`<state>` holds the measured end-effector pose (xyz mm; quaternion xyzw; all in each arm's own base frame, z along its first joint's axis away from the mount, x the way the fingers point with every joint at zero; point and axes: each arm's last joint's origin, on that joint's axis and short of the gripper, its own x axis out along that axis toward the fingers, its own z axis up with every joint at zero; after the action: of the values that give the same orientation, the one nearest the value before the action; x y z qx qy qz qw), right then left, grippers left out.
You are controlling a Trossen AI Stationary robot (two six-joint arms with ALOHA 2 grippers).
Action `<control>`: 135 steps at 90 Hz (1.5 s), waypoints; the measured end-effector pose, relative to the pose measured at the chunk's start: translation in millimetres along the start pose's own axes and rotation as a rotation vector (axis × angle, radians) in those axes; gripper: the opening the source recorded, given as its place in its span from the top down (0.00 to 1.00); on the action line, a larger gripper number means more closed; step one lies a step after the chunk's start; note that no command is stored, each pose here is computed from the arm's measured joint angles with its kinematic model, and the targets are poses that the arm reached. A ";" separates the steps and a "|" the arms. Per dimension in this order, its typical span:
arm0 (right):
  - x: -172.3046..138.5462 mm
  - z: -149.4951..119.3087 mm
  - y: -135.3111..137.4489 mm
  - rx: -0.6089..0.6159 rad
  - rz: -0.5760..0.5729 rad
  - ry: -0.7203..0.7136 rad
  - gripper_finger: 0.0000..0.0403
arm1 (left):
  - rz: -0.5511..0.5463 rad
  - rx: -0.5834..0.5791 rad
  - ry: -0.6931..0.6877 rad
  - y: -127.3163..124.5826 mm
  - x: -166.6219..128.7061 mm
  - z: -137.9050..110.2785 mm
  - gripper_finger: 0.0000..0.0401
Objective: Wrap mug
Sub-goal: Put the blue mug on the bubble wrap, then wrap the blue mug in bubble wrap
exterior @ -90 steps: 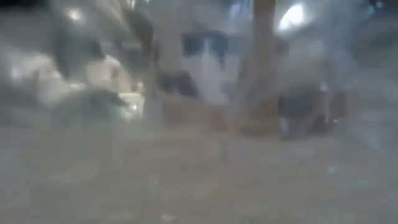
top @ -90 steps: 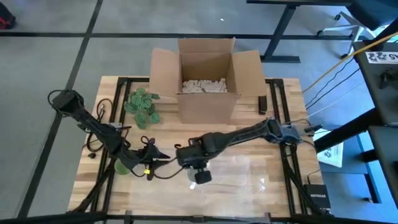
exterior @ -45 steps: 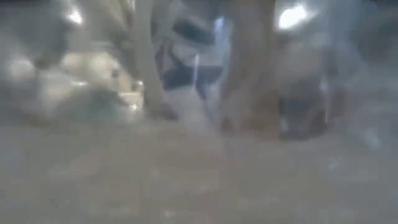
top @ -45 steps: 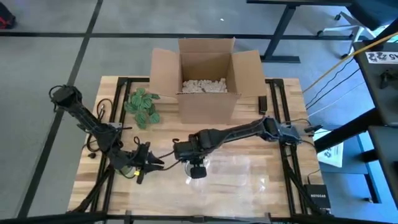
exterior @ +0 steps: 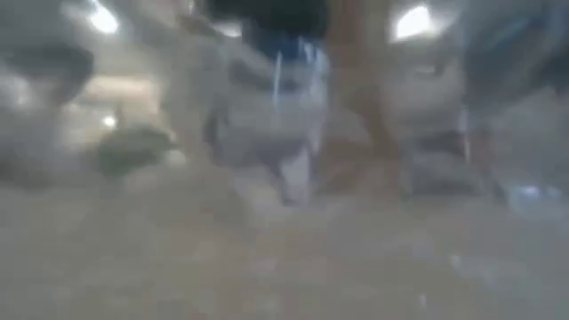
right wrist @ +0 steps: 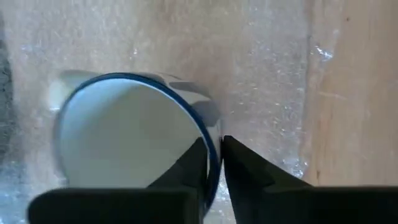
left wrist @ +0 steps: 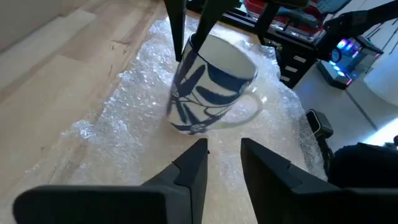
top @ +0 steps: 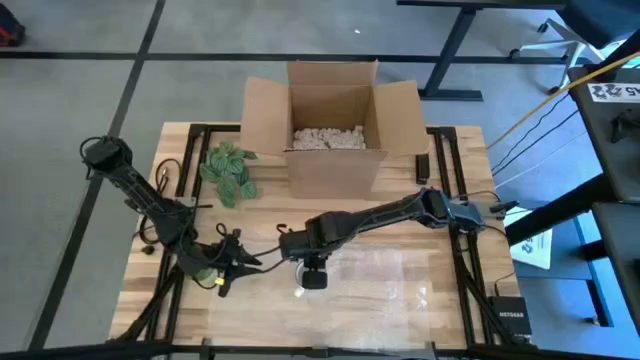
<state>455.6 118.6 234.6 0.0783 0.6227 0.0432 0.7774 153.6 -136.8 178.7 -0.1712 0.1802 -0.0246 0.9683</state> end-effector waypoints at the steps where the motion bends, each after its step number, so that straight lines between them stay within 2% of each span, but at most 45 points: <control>1: 0.0 0.0 0.0 0.002 0.001 0.000 0.89 | 0.000 0.001 0.001 0.1 0.0 -0.1 0.80; 39: -3.6 0.3 -1.2 -0.002 0.018 -0.001 0.87 | 0.004 -0.003 0.004 0.4 0.0 -0.5 0.80; 63: -27.3 -0.9 -1.2 -0.018 -0.010 -0.065 0.87 | 0.004 -0.002 0.005 0.5 0.0 -0.5 0.80; 80: -50.9 -5.1 -1.5 -0.032 -0.080 -0.123 0.87 | 0.005 0.020 0.004 0.7 0.2 -0.3 0.80; 97: -80.1 -21.9 11.7 -0.083 -0.272 -0.181 0.87 | 0.006 0.035 0.004 0.7 0.3 -0.2 0.80; 108: -102.7 -33.8 27.2 -0.104 -0.340 -0.261 0.87 | 0.009 0.049 0.001 0.9 0.3 -0.2 0.80; 122: -115.9 -48.4 42.7 -0.081 -0.344 -0.351 0.87 | 0.015 0.049 -0.003 1.0 0.3 0.0 0.80; 135: -94.6 -65.9 61.3 -0.045 -0.296 -0.416 0.87 | 0.015 0.049 -0.003 0.9 0.3 0.1 0.80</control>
<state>372.3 167.8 322.3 -0.0241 0.4528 -0.0743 0.8882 153.9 -135.9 178.3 -0.1464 0.1792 -0.0216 0.9726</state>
